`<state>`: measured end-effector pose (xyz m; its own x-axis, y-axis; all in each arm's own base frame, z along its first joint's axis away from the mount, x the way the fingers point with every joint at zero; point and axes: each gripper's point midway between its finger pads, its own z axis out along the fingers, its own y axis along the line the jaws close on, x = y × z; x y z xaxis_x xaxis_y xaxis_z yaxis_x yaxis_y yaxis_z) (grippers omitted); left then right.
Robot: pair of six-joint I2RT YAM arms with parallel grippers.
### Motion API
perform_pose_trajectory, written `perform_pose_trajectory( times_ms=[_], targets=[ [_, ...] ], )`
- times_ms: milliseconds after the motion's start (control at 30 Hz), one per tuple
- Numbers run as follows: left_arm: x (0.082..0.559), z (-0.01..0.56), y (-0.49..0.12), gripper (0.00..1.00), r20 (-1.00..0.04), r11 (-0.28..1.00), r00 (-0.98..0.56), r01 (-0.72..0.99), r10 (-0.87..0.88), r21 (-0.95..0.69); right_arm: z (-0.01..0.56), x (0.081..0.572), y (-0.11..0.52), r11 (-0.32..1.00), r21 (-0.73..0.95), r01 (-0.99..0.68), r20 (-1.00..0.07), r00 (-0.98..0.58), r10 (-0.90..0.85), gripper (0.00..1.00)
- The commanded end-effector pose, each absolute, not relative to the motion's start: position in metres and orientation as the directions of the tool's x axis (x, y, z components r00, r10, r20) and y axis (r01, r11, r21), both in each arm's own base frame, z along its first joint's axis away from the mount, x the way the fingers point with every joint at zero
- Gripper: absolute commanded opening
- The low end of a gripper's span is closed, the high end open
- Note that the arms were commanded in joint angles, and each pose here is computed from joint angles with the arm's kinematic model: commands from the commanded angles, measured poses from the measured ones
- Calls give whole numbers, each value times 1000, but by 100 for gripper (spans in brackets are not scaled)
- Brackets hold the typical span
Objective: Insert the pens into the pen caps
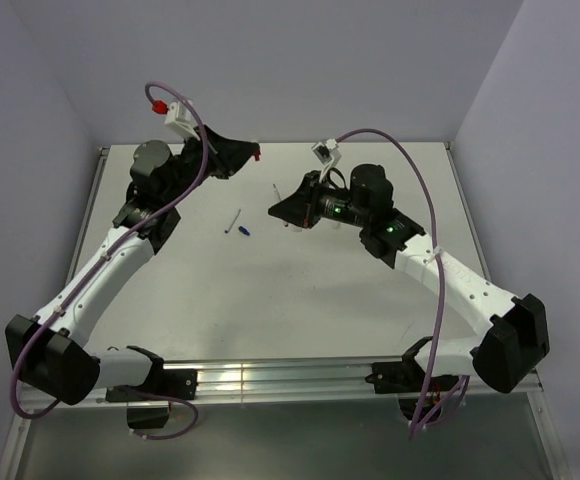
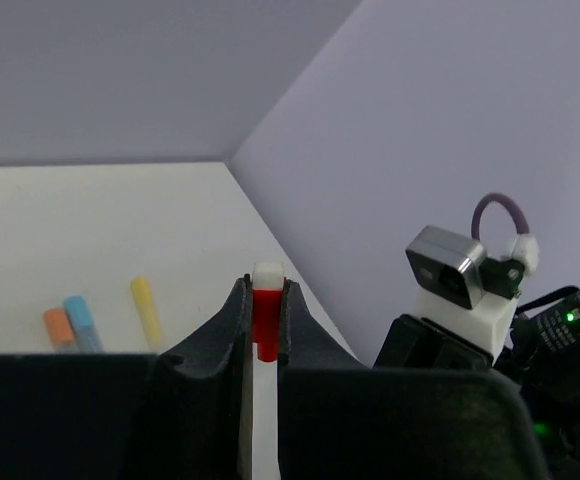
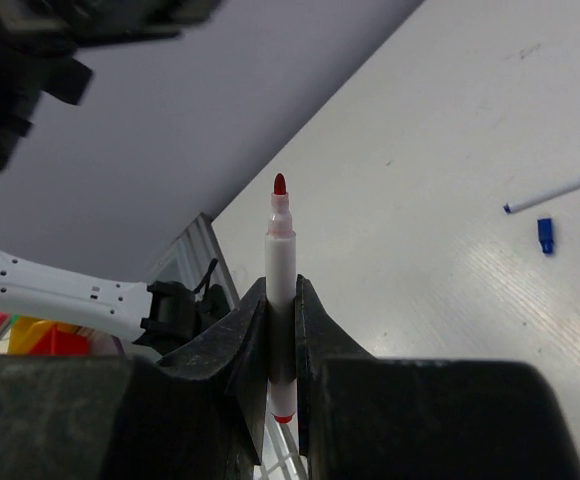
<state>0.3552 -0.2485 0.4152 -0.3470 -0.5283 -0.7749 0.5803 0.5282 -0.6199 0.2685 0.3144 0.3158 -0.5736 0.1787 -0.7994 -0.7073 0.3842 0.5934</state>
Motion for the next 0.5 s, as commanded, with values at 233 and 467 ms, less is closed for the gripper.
perform_pose_trajectory(
  times_ms=[233,467],
  targets=[
    [315,423,-270,0,-732,255,-410,750,-544,-610,342,263,335,308,558,-771,-830,-522,198,0],
    [315,415,-273,0,-729,240,-433,748,-530,-619,343,265,329,337,545,-768,-839,-501,215,0]
  ],
)
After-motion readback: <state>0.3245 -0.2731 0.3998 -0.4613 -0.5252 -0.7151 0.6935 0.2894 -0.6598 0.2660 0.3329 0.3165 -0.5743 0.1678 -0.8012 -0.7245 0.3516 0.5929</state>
